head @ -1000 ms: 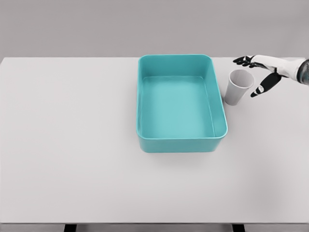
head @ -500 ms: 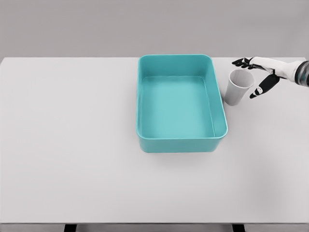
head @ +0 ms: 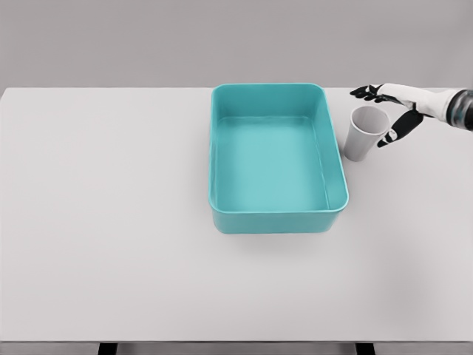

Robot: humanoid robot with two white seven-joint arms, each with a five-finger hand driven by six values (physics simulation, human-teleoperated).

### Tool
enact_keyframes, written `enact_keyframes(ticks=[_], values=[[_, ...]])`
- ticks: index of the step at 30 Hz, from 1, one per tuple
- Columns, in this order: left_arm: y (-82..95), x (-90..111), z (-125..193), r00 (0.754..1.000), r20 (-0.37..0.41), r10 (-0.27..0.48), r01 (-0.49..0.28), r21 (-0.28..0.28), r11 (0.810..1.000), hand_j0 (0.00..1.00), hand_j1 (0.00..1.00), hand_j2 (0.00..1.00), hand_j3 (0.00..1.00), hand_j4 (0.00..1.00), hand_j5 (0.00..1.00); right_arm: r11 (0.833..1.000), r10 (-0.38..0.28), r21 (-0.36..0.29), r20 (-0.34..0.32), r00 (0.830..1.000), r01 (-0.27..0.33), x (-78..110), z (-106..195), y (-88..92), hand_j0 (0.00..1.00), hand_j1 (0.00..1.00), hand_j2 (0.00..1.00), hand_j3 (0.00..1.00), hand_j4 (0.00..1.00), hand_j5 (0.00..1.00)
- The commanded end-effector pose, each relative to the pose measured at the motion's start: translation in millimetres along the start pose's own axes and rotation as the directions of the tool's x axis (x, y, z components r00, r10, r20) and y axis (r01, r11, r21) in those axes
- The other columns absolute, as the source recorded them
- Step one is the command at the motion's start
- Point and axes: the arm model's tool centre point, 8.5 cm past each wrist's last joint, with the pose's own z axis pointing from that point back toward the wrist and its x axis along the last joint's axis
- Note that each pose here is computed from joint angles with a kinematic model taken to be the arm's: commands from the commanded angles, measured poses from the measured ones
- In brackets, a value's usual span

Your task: Put the paper cup into the basket with your right arm

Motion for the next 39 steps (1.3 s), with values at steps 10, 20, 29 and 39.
enact_keyframes(ticks=[10,20,29,39], values=[[0.0,-0.2,0.0,1.0,0.0,0.0,0.0,0.0,1.0,1.0,1.0,1.0,1.0,1.0,1.0,1.0,0.003,0.002,0.011,1.0,-0.003,4.4,-1.5,0.9,1.0,1.0,1.0,1.0,1.0,1.0],[0.0,0.2,0.0,1.0,0.0,0.0,0.0,0.0,1.0,1.0,1.0,1.0,1.0,1.0,1.0,1.0,0.001,0.007,0.015,1.0,-0.001,4.9,-3.5,3.8,1.0,1.0,1.0,1.0,1.0,1.0],[0.0,-0.2,0.0,1.0,0.0,0.0,0.0,0.0,1.0,1.0,1.0,1.0,1.0,1.0,1.0,1.0,0.003,0.01,0.017,1.0,-0.003,5.2,-3.1,5.4,0.96,0.96,0.96,0.96,0.96,0.96],[0.0,-0.4,0.0,1.0,-0.002,0.0,0.0,0.0,1.0,1.0,1.0,1.0,1.0,1.0,1.0,1.0,0.011,0.01,0.021,1.0,-0.012,6.7,-0.9,4.8,0.81,0.81,0.81,0.81,0.81,0.81]])
